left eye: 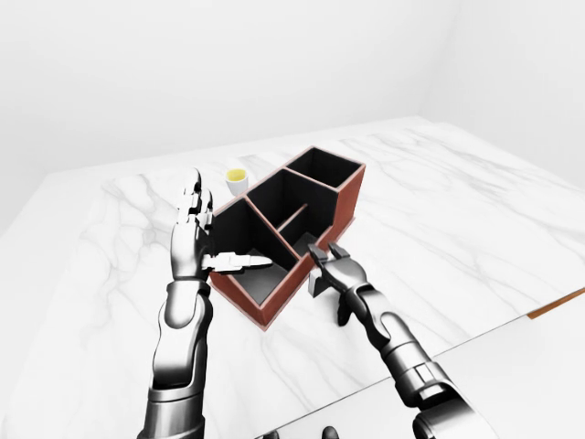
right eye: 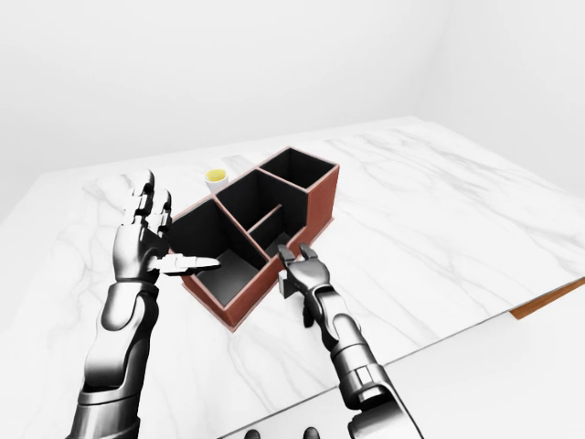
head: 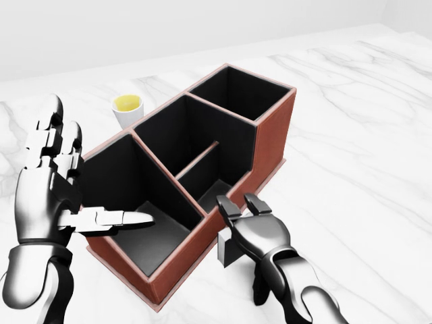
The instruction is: Pick up the book and place it in the left compartment of the caddy.
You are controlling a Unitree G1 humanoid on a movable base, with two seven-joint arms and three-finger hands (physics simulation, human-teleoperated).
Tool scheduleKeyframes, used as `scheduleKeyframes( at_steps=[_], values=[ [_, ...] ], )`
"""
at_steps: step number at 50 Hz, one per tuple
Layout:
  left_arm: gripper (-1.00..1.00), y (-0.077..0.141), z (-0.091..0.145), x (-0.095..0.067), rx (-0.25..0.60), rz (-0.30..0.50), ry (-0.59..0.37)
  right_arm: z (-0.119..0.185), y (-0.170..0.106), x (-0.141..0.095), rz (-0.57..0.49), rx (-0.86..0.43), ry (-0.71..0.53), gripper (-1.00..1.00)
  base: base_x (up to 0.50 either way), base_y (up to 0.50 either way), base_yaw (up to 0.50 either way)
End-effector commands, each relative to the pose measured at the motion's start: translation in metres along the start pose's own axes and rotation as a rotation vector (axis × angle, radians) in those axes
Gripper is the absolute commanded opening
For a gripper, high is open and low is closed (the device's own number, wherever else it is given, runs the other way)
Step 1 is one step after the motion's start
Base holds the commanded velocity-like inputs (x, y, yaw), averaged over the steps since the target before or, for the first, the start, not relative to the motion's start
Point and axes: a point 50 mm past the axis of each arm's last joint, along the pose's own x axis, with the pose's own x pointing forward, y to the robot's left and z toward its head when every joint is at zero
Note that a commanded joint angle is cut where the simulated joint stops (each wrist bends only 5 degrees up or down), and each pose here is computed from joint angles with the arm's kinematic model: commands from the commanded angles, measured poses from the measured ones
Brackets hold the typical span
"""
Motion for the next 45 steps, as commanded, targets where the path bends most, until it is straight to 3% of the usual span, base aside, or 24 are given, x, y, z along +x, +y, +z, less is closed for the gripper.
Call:
scheduleKeyframes(
  at_steps=[1,18,19,20,21,22,23,45],
  values=[
    [1.00,0.000,0.000,0.000,0.001,0.000,0.000,-0.001,0.007,0.000,0.023,-0.011,0.006,1.00,0.00,0.00,0.00],
    [1.00,0.000,-0.001,0.000,-0.001,0.002,0.003,0.000,0.014,0.004,0.070,-0.016,0.011,1.00,0.00,0.00,0.00],
    [1.00,0.000,0.000,0.000,-0.001,0.002,0.002,0.001,0.013,0.006,0.071,-0.018,0.008,0.75,0.00,0.00,0.00],
    [1.00,0.000,0.000,0.000,-0.001,0.002,0.001,0.002,0.013,0.007,0.072,-0.018,0.007,0.20,0.00,0.00,0.00],
    [1.00,0.000,0.000,0.000,-0.001,0.002,0.000,0.002,0.013,0.008,0.075,-0.016,0.006,-0.55,0.00,0.00,0.00],
    [1.00,0.000,0.000,0.000,-0.001,0.002,0.001,0.002,0.013,0.008,0.080,-0.017,0.006,-0.84,0.00,0.00,0.00],
    [1.00,0.000,0.000,0.000,-0.001,0.002,0.001,0.002,0.013,0.008,0.082,-0.016,0.006,-1.00,0.00,0.00,0.00],
    [1.00,0.001,0.002,0.000,0.000,0.005,-0.007,0.002,0.014,0.006,0.077,-0.005,0.005,-1.00,0.00,0.00,0.00]
  ],
)
